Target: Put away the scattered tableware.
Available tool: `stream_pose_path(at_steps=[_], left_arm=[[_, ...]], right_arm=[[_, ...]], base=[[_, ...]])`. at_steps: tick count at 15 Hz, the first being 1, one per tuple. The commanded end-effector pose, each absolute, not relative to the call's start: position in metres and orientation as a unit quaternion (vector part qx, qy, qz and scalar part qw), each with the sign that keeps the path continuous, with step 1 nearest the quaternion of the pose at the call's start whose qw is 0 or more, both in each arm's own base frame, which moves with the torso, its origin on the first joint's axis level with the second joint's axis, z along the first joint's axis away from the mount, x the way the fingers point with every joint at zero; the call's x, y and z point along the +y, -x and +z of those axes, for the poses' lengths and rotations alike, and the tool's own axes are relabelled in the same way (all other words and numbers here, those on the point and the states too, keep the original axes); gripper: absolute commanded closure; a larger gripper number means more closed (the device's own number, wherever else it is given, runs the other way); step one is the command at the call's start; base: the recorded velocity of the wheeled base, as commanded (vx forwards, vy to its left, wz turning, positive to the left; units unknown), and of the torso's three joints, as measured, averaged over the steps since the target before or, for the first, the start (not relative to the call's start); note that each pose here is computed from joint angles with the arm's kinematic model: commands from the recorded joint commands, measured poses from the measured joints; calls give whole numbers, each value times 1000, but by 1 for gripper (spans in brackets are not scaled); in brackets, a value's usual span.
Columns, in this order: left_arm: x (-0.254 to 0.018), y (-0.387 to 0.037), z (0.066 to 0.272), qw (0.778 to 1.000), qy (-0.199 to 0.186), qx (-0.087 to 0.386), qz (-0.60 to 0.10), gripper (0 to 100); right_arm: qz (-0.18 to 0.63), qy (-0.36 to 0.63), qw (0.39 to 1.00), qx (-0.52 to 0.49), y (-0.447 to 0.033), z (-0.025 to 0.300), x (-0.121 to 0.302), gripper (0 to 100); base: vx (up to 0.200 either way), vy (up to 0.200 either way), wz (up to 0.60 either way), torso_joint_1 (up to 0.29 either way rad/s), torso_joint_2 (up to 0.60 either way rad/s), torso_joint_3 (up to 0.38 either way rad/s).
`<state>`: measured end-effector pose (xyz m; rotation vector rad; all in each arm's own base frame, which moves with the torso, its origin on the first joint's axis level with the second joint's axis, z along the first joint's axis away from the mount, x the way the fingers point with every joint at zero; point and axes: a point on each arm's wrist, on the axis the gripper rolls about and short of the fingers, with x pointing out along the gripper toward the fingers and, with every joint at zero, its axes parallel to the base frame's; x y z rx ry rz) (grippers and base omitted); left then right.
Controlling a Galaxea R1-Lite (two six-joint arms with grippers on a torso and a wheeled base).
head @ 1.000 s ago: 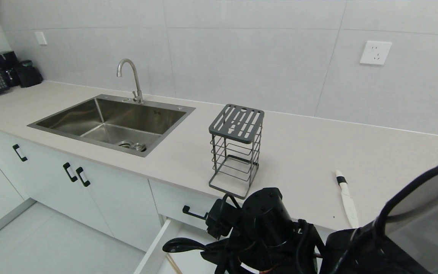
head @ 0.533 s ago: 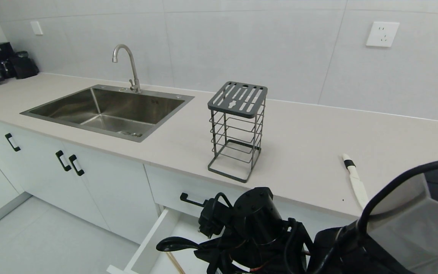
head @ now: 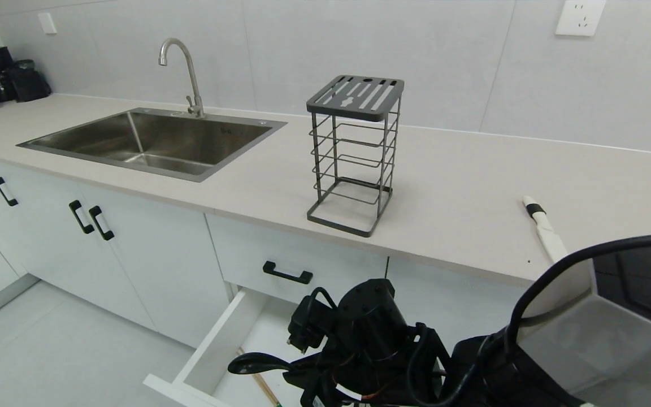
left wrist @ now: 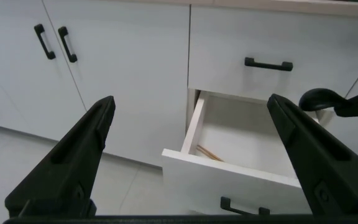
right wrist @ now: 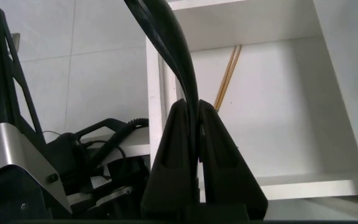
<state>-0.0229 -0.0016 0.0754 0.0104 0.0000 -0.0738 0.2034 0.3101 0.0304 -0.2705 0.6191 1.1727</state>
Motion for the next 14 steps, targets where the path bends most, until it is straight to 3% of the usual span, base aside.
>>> stream_pose_path(at_steps=[1,10,14], left_arm=[[-2,23,76,999,-5,1,-38,0],[-2,23,76,999,-5,1,-37,0],[-2,23,76,999,-5,1,-38,0]], right_arm=[[543,126,779,288,-206,26,314,100],[544,125,787,264,-235,13,344,100],[540,140,782,278,-245,5,353,100]], base=[[0,0,0,-232,505,261],[0,0,0,-216,459,229],[0,0,0,-85,183,99]])
